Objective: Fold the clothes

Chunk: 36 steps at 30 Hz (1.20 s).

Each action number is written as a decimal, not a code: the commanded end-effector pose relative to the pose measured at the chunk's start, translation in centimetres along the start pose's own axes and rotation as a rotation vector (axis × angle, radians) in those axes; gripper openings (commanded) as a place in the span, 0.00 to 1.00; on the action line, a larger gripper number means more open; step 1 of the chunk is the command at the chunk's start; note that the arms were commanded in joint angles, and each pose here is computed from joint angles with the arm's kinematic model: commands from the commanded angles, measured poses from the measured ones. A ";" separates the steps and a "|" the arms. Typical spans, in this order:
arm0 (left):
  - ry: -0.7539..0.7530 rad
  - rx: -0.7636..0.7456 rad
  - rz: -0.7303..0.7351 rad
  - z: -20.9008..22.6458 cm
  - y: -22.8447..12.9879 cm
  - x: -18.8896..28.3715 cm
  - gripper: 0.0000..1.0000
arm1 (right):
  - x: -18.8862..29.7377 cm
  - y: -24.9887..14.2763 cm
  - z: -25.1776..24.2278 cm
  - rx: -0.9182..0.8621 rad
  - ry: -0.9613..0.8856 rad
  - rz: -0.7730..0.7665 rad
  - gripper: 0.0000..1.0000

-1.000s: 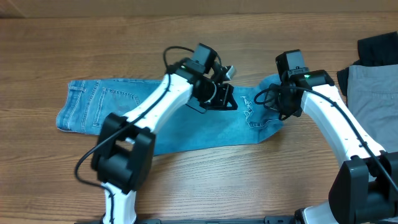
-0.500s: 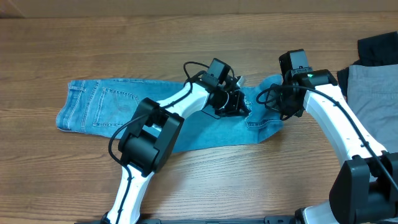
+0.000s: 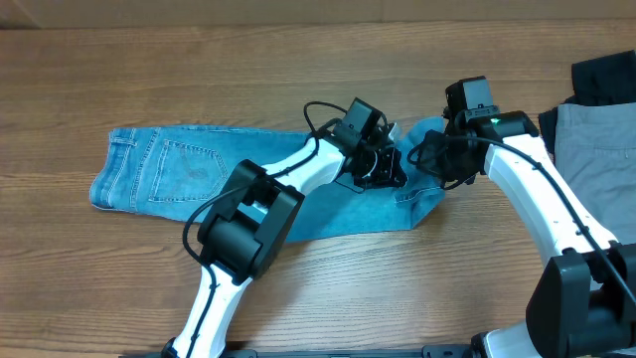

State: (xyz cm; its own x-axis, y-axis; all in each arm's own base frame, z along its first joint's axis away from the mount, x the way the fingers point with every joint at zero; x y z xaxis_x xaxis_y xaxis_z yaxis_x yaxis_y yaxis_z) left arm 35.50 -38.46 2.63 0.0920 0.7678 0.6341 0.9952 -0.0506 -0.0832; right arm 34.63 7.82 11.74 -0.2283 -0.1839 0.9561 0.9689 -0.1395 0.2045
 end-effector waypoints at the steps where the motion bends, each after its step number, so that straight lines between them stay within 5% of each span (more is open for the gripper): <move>1: 0.041 0.054 0.028 2.1 -0.6 -2.2 0.07 | 0.2 0.4 1.8 0.031 0.050 -0.009 0.04; 9: -0.012 0.052 0.072 2.3 -1.2 -4.2 0.09 | 0.3 0.5 5.0 0.077 0.175 -0.023 0.04; 14: -0.087 0.034 0.121 1.1 -1.6 -3.8 0.24 | 0.1 0.1 6.4 0.090 0.203 -0.020 0.04; 18: -0.133 0.053 0.182 1.5 -1.8 -2.4 0.15 | 0.0 0.1 6.7 0.088 0.207 -0.024 0.04; 27: 0.074 0.149 0.085 5.7 0.2 5.6 0.13 | -0.7 -0.6 6.6 0.079 0.202 -0.002 0.04; 36: 0.181 0.165 0.019 7.3 0.7 11.7 0.23 | -2.8 -2.7 9.9 0.157 0.198 0.024 0.04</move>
State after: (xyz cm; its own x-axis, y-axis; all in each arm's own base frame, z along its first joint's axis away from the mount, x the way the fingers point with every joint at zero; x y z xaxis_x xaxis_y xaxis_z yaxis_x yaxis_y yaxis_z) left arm 36.78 -25.46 3.37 0.1651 0.6622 0.7310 0.9510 0.0897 -0.2960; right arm 34.42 16.78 11.59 -0.2302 -0.3793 0.8962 0.9688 -0.0021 0.2480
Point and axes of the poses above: each gripper's point midway between its finger pads, its own x axis back along the fingers, its own z axis along the line the jaws close on, y = z × x, the point moved 2 cm from there along x, back along the fingers, and after that the axes turned 11 degrees about x, right-handed, at the moved point
